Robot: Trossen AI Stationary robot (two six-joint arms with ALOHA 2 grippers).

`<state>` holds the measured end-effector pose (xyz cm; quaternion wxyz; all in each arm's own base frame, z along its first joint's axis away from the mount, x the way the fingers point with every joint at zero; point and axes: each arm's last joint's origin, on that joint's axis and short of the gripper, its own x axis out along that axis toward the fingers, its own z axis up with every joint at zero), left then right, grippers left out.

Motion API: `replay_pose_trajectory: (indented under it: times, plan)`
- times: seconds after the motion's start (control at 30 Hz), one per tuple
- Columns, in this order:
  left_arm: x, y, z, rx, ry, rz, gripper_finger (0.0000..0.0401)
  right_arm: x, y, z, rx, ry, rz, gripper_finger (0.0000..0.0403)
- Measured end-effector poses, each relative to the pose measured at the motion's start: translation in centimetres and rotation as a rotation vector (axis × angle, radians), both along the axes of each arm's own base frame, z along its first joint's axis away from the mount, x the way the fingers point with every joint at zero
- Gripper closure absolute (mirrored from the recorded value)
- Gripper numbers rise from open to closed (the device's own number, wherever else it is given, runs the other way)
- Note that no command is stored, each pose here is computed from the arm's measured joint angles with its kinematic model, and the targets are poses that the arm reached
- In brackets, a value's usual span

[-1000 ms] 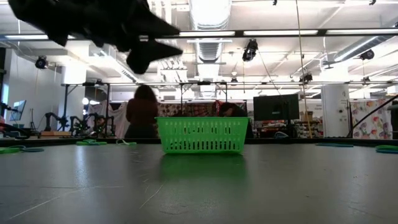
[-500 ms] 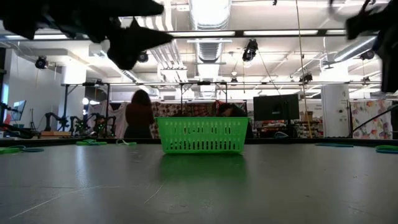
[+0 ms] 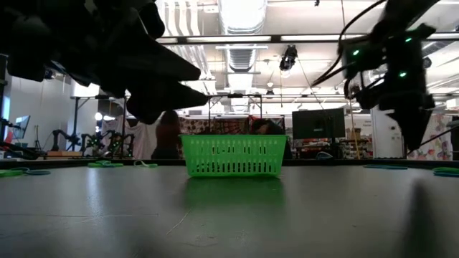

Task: Sort rubber bands into baskets
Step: Put the blue rubber band into the yellow basket

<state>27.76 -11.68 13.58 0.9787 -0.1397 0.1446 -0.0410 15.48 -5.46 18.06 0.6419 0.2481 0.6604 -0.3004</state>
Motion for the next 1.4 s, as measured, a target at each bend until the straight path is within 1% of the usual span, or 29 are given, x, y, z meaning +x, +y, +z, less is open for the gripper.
replay_pose_trajectory:
  times: [0.13, 0.27, 0.37, 0.43, 0.57, 0.73, 0.87, 1.03, 1.1, 1.27, 1.4]
  plan:
    - [0.0, 0.0, 0.1, 0.010, -0.005, -0.004, 0.0192, 1.1, -2.1, -0.3, 0.005, 0.019, -0.052, 0.0241]
    - [0.0, 0.0, 0.1, 0.025, -0.009, -0.009, 0.0192, 2.0, -4.2, -1.2, 0.039, 0.068, -0.058, 0.0235]
    - [0.0, 0.0, 0.1, 0.027, -0.006, -0.010, 0.0192, 2.0, -5.9, -2.4, 0.068, 0.110, -0.099, 0.0235]
    - [-0.1, 0.0, 0.0, 0.030, 0.002, -0.012, 0.0192, 1.9, -7.1, -3.1, 0.075, 0.110, -0.113, 0.0237]
    - [-0.1, 0.0, -0.1, 0.037, 0.013, -0.014, 0.0192, 1.5, -8.4, -4.1, 0.105, 0.136, -0.125, 0.0253]
    - [-0.2, -0.1, -0.2, 0.051, 0.029, -0.018, 0.0192, 1.1, -9.0, -4.6, 0.139, 0.141, -0.119, 0.0282]
    - [-0.2, 0.0, -0.3, 0.072, 0.026, -0.023, 0.0192, 1.2, -9.1, -4.9, 0.191, 0.125, -0.037, 0.0315]
    - [-0.2, 0.0, -0.2, 0.065, 0.026, -0.020, 0.0192, 1.1, -9.2, -5.3, 0.211, 0.140, 0.038, 0.0368]
    - [-0.2, -0.1, -0.3, 0.063, 0.027, -0.021, 0.0192, 1.1, -9.2, -5.4, 0.213, 0.144, 0.046, 0.0387]
    - [-0.2, -0.1, -0.2, 0.063, 0.026, -0.021, 0.0192, 1.1, -9.2, -5.2, 0.199, 0.138, 0.047, 0.0393]
    - [-0.2, -0.1, -0.2, 0.063, 0.026, -0.020, 0.0192, 1.1, -8.7, -4.3, 0.182, 0.104, 0.059, 0.0394]
